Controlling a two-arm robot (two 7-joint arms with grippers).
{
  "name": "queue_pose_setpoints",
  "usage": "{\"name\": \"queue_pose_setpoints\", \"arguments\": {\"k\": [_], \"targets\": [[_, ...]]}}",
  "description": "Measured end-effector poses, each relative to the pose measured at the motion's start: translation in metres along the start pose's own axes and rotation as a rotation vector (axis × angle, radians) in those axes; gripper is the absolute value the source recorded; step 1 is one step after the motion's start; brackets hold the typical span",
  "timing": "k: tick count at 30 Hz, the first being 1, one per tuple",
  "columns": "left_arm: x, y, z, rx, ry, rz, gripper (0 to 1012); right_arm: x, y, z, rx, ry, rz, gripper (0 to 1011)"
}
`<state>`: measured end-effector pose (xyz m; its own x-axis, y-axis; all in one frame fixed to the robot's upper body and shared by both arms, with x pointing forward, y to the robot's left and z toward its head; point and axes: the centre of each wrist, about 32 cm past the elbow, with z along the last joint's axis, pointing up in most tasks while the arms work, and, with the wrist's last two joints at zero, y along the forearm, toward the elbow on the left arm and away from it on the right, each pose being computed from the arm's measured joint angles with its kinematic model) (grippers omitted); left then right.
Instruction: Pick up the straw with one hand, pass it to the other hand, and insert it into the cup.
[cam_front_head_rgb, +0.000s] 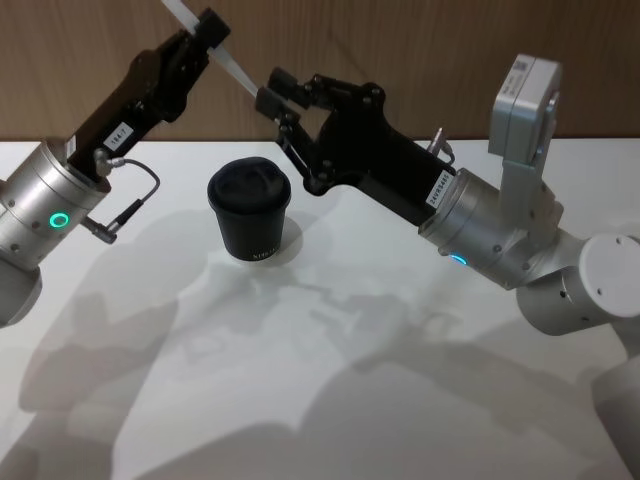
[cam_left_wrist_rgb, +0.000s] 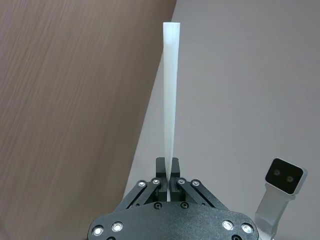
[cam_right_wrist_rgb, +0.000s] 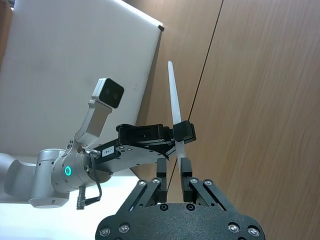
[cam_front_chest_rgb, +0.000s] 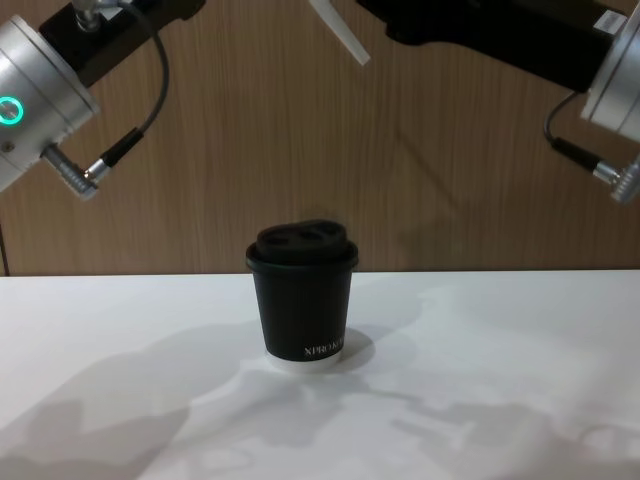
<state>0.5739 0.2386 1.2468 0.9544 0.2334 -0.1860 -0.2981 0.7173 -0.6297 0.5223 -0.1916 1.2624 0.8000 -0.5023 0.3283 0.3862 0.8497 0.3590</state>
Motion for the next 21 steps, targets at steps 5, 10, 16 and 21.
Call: {"name": "queue_pose_setpoints", "arguments": {"k": [5,10,16,21], "targets": [[-0.0001,0.0006,0.0004,0.002,-0.007,0.01,12,0.0,0.0,0.0,0.0,0.0,0.0,314],[-0.0011,0.0007,0.0014,0.009,-0.027,0.025,2,0.0,0.0,0.0,0.0,0.0,0.0,455],[-0.004,0.0016,0.0038,0.047,-0.09,0.069,2,0.0,0.0,0.0,0.0,0.0,0.0,656],[-0.0062,0.0022,0.0057,0.085,-0.143,0.106,2,0.0,0.0,0.0,0.0,0.0,0.0,847]]}}
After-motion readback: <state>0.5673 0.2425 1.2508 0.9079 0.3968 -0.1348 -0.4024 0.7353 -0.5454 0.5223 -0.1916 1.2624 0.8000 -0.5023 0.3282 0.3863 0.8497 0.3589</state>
